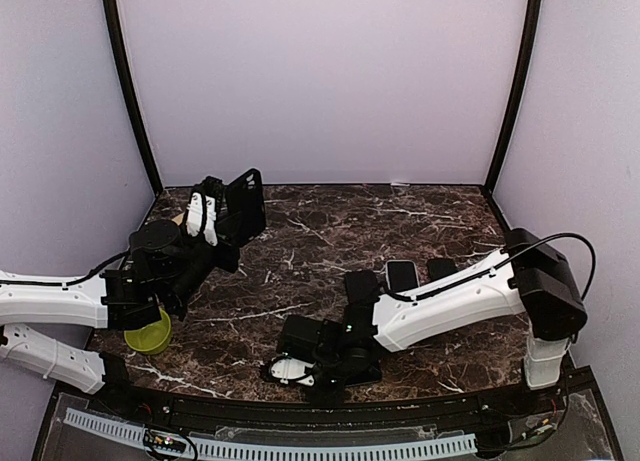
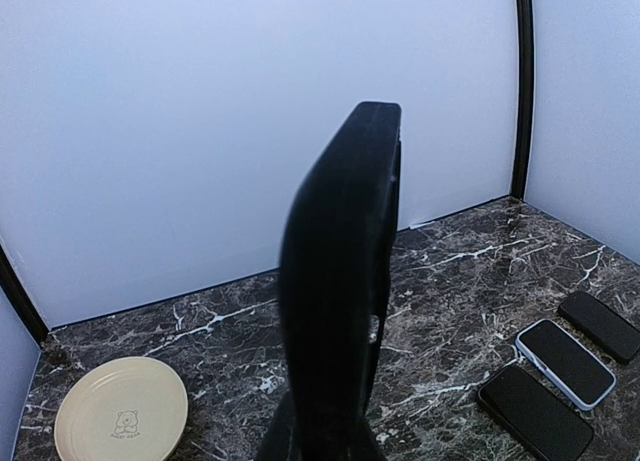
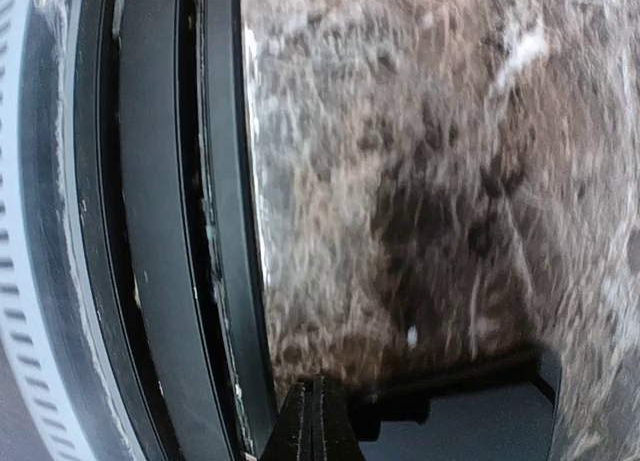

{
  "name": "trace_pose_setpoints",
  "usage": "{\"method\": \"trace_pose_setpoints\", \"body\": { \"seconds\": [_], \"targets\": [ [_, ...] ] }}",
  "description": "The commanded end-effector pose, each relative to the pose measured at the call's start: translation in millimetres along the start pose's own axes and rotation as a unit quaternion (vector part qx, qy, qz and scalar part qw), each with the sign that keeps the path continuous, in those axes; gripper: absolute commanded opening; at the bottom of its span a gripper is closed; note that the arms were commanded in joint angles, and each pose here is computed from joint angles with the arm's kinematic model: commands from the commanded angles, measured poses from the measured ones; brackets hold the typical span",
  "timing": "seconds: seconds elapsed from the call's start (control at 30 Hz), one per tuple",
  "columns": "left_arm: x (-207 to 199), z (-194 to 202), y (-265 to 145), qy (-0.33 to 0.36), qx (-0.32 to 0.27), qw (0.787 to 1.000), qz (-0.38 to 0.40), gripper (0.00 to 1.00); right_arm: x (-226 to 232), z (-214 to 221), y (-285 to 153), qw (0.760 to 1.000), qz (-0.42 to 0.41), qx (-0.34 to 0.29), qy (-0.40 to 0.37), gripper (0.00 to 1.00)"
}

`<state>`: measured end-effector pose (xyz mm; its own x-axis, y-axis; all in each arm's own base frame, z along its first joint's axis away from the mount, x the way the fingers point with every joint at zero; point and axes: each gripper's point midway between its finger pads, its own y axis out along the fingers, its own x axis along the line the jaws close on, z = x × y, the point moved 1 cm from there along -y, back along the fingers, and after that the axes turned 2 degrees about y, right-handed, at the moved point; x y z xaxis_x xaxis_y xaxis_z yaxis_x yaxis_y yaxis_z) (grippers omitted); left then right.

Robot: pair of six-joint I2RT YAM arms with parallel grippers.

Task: Put the phone into the phone case
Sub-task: Rotate the phone at the center of the board.

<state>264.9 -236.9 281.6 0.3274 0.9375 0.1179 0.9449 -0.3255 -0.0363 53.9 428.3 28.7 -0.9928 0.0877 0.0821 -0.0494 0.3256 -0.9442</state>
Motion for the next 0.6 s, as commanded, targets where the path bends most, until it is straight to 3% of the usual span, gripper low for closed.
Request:
{"method": "trace_pose_setpoints", "body": {
  "seconds": [0.0,0.2,0.4,0.57],
  "targets": [
    [1.3,-4.4,0.1,0.001,-0.008,1.0,-0.002,0.0,-4.8,41.2,-11.6,0.998,0.026,0.061,0.013,0.0],
    [-0.2,-3.1,0.7,0.0,-0.006,1.0,0.002,0.0,4.2,45.2,-31.9,0.997,0.007,0.006,0.077,0.0],
    [-0.6,-2.0,1.3,0.0,-0.004,1.0,0.002,0.0,-5.7,77.2,-25.5,0.989,0.04,0.033,0.137,0.0],
    [-0.9,-3.1,1.1,-0.003,-0.005,1.0,0.004,0.0,-40.6,107.1,-30.4,0.974,0.108,0.048,0.193,0.0]
  ]
}}
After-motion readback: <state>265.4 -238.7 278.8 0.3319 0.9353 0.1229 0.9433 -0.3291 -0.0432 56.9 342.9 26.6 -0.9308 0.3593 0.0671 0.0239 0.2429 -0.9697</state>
